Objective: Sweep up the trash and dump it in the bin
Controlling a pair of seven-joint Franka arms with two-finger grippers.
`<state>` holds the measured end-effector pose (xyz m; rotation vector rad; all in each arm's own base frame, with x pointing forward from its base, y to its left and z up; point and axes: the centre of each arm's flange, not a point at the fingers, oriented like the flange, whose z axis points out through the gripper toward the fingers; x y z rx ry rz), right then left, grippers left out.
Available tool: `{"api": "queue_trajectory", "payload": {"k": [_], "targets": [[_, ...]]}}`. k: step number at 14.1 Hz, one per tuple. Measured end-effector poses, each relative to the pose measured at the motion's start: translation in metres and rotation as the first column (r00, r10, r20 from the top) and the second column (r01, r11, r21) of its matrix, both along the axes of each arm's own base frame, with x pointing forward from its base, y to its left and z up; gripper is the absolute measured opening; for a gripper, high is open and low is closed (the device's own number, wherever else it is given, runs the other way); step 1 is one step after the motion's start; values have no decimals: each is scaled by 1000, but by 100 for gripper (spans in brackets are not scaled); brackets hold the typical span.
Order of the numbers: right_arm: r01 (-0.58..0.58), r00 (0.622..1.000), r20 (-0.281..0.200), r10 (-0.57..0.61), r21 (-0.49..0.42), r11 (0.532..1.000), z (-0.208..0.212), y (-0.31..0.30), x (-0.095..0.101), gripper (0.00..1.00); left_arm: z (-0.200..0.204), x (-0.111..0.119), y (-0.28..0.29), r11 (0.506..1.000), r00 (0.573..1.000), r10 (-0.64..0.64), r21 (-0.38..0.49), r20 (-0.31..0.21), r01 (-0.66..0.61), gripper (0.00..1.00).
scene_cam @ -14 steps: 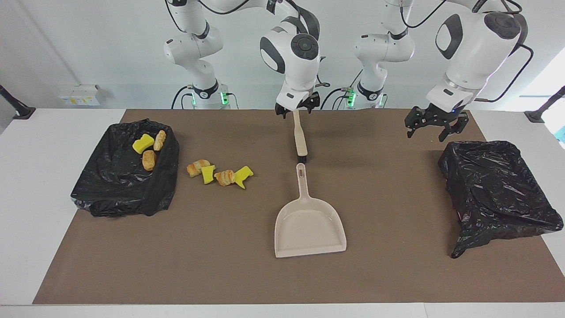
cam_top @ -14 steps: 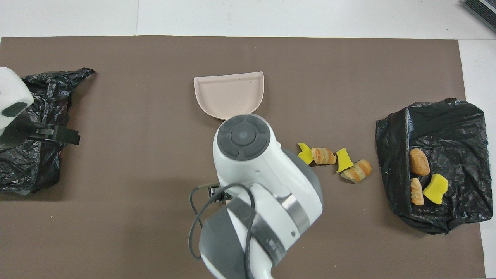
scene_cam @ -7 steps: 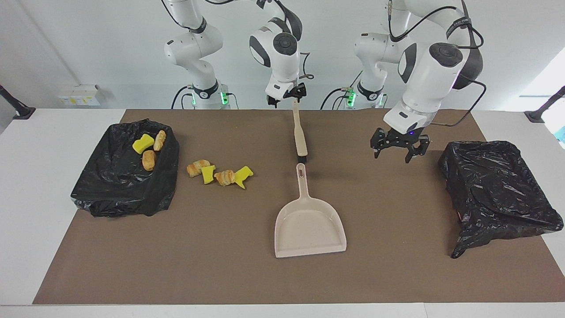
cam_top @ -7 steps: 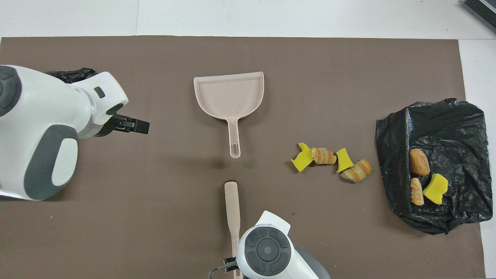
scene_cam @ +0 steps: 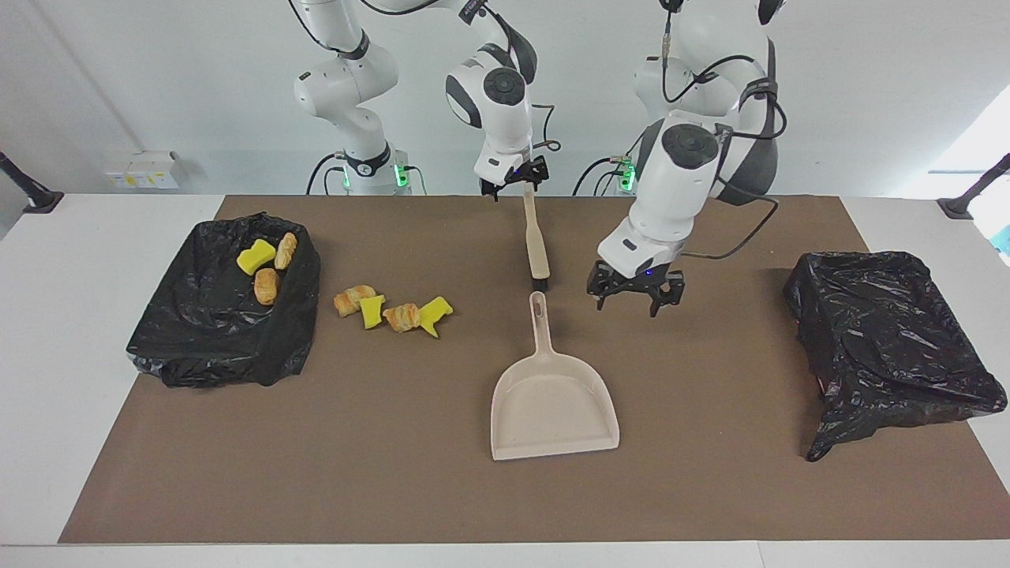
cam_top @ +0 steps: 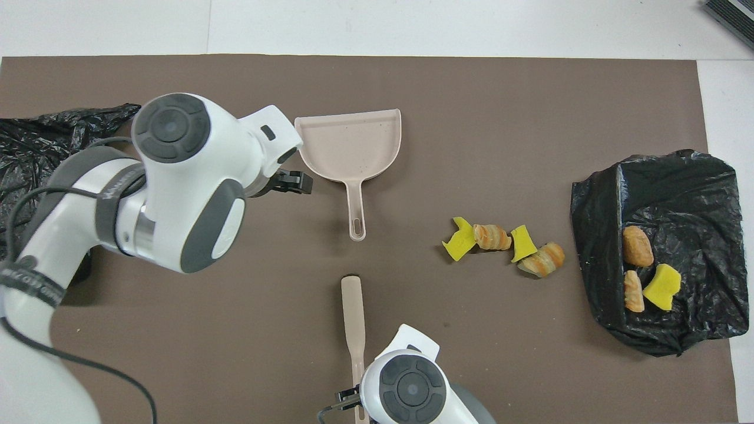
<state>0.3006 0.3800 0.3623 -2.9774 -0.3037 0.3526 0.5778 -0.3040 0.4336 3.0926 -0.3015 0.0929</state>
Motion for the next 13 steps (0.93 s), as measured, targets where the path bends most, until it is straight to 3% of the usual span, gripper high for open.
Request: {"api": "queue_trajectory", "payload": {"k": [7, 10, 13], "targets": [[5, 1000, 8, -5, 9, 1000, -14, 7, -1, 100, -41, -31, -90, 998, 996, 69, -9, -59, -70, 100], [3, 1000, 21, -3, 15, 1000, -30, 17, -7, 100, -65, -27, -111, 997, 994, 82, 5, -73, -82, 100], [0, 1000, 18, 0, 12, 1000, -37, 19, -8, 96, -71, -21, -109, 996, 993, 92, 17, -80, -91, 84]]}}
